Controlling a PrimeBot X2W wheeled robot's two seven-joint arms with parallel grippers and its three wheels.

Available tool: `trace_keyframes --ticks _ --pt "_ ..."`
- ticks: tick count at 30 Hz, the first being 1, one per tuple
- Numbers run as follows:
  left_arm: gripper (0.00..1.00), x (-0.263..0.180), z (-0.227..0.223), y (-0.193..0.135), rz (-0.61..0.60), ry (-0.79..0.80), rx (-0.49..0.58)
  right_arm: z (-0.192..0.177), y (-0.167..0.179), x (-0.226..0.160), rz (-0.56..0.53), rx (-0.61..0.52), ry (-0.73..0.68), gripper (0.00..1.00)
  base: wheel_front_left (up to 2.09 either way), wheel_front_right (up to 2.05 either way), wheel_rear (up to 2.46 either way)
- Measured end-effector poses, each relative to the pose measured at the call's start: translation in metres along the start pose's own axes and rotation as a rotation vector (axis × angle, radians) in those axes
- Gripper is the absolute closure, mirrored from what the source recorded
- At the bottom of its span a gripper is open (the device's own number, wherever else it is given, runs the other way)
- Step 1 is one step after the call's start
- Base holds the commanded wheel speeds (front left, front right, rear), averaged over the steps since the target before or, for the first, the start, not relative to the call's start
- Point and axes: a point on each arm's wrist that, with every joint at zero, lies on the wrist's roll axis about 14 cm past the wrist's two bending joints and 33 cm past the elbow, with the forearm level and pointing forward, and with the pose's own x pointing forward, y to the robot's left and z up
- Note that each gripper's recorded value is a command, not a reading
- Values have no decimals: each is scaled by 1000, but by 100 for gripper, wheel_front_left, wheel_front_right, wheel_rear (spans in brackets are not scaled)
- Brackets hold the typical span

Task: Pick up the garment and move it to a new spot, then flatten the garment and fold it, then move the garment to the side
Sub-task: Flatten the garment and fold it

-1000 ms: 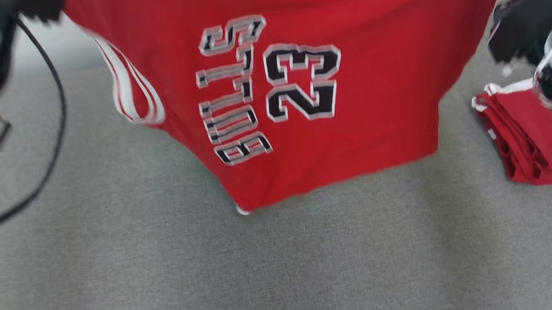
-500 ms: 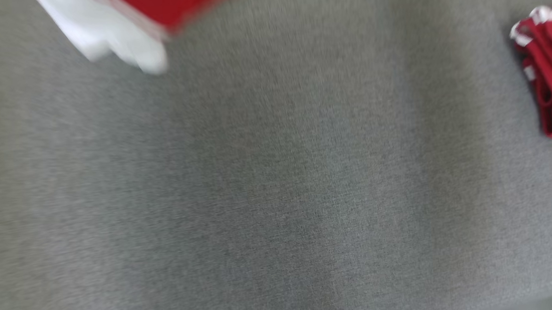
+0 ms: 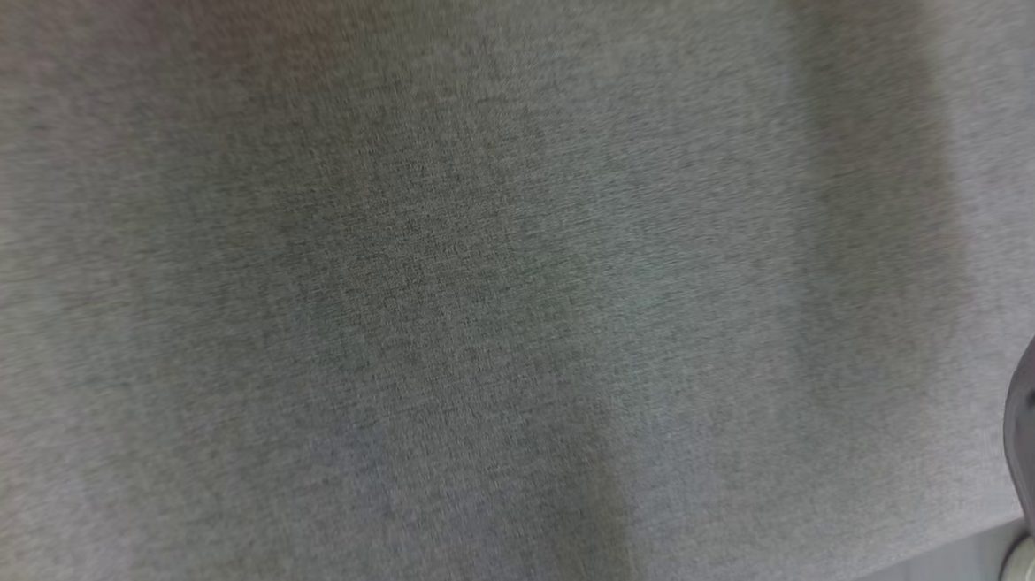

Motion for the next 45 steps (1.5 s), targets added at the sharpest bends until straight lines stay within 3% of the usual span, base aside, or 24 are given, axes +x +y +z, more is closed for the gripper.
trace_keyframes --ticks 7,14,27,45 --pt "100 -72 -52 -20 10 138 -144 -56 52 -44 214 -73 122 100 0 0 0" --pt "100 -140 -64 -42 40 335 -305 -90 49 -93 292 -66 312 100 0 0 0" --pt "100 -236 -15 -62 191 684 -454 -69 38 -165 302 65 596 100 0 0 0" --pt "100 -342 70 -103 323 1038 -566 -43 38 -269 277 178 812 100 0 0 0"
